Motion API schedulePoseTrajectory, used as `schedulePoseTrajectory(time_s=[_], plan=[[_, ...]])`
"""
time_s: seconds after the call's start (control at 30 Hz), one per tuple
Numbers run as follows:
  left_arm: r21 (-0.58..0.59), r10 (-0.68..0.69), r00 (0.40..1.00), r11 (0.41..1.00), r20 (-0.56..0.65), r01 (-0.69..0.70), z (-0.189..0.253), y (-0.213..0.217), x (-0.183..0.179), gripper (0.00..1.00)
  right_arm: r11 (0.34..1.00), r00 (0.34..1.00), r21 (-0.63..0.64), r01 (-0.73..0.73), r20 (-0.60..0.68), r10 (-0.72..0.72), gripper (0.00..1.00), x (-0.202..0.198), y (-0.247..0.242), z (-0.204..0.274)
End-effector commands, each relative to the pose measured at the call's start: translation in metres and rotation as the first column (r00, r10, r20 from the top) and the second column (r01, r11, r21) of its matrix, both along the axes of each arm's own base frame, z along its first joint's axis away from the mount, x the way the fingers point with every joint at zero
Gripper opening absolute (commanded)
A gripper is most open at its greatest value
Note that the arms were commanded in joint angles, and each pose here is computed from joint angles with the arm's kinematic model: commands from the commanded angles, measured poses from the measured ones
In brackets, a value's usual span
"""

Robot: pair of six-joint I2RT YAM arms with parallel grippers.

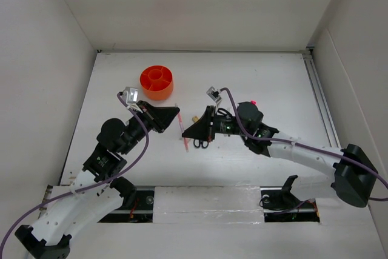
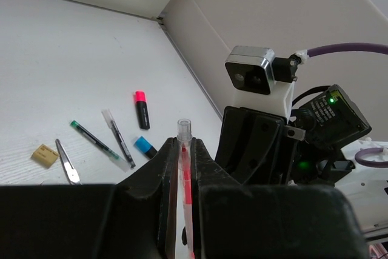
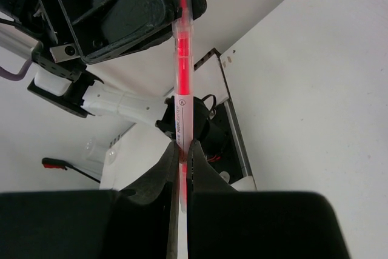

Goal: Sort the stationery into containers
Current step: Close the pen cap on the pen.

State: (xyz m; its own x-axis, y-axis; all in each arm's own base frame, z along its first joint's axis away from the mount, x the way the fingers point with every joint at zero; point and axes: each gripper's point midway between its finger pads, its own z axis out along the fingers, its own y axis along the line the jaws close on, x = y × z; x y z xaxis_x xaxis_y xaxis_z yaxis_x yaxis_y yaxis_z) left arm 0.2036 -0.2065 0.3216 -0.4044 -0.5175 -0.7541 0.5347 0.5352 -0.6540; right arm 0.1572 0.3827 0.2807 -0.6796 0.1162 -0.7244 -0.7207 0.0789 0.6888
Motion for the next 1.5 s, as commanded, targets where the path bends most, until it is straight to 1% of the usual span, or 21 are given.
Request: schedulePoseTrajectory(time_s=[0.0, 0.1, 0.17, 0.2, 0.37, 0.47, 0.5, 0.57, 0.63, 0.73, 0.8, 1.03, 1.1, 1.13, 1.23, 1.47], plan=[[-0.003, -0.044, 0.999, 0.999, 0.023, 0.044, 0.003, -0.006, -0.005, 0.00, 0.988, 0.993, 0.156, 0.019, 0.116, -0.037, 0.00, 0.010, -0.002, 0.053], [0.006, -0.054, 0.998, 0.999, 0.031, 0.054, 0.002, -0.007, -0.006, 0.00, 0.983, 0.993, 0.183, 0.025, 0.112, -0.046, 0.00, 0.013, -0.005, 0.058], [0.002, -0.063, 0.997, 0.998, 0.039, 0.063, 0.005, -0.007, -0.009, 0.00, 0.982, 0.995, 0.186, 0.035, 0.086, -0.051, 0.00, 0.015, -0.008, 0.052], [0.008, -0.073, 0.997, 0.997, 0.032, 0.072, 0.000, -0.008, -0.010, 0.00, 0.976, 0.994, 0.216, 0.039, 0.096, -0.061, 0.00, 0.015, -0.010, 0.058], [0.013, -0.094, 0.995, 0.995, 0.027, 0.094, -0.006, -0.012, -0.011, 0.00, 0.963, 0.992, 0.268, 0.038, 0.107, -0.069, 0.00, 0.017, -0.009, 0.066], [0.030, -0.132, 0.991, 0.991, 0.001, 0.132, -0.013, -0.020, -0.010, 0.00, 0.966, 0.994, 0.254, 0.041, 0.086, -0.065, 0.00, 0.021, -0.003, 0.063], [0.030, -0.133, 0.991, 0.991, 0.003, 0.132, -0.009, -0.021, -0.009, 0.00, 0.970, 0.993, 0.240, 0.045, 0.096, -0.069, 0.00, 0.023, -0.002, 0.063], [0.057, -0.143, 0.989, 0.988, -0.027, 0.144, -0.016, -0.025, -0.006, 0.00, 0.980, 0.992, 0.193, 0.054, 0.104, -0.075, 0.00, 0.028, 0.002, 0.052], [0.089, -0.142, 0.989, 0.985, -0.050, 0.146, -0.024, -0.027, -0.003, 0.00, 0.980, 0.992, 0.193, 0.054, 0.104, -0.075, 0.00, 0.028, 0.002, 0.052], [0.103, -0.141, 0.987, 0.984, -0.074, 0.148, -0.027, -0.028, -0.002, 0.00, 0.979, 0.991, 0.197, 0.053, 0.114, -0.076, 0.00, 0.030, -0.003, 0.055], [0.114, -0.152, 0.985, 0.980, -0.078, 0.160, -0.030, -0.028, -0.004, 0.00, 0.981, 0.990, 0.187, 0.053, 0.119, -0.076, 0.00, 0.031, -0.006, 0.054], [0.107, -0.142, 0.989, 0.984, -0.044, 0.146, -0.016, -0.022, -0.008, 0.00, 0.981, 0.986, 0.182, 0.072, 0.135, -0.098, 0.00, 0.034, -0.015, 0.056], [0.113, -0.141, 0.988, 0.983, -0.055, 0.147, -0.017, -0.022, -0.009, 0.00, 0.981, 0.985, 0.181, 0.073, 0.144, -0.100, 0.00, 0.033, -0.016, 0.058], [0.115, -0.142, 0.989, 0.983, -0.041, 0.145, -0.013, -0.021, -0.009, 0.00, 0.983, 0.986, 0.166, 0.075, 0.132, -0.098, 0.00, 0.033, -0.016, 0.051], [0.129, -0.153, 0.986, 0.978, -0.069, 0.161, -0.019, -0.024, -0.009, 0.00, 0.983, 0.982, 0.161, 0.086, 0.150, -0.110, 0.00, 0.036, -0.019, 0.051], [0.143, -0.184, 0.980, 0.971, -0.080, 0.194, -0.023, -0.027, -0.012, 0.00, 0.983, 0.980, 0.164, 0.085, 0.166, -0.113, 0.00, 0.037, -0.022, 0.056]])
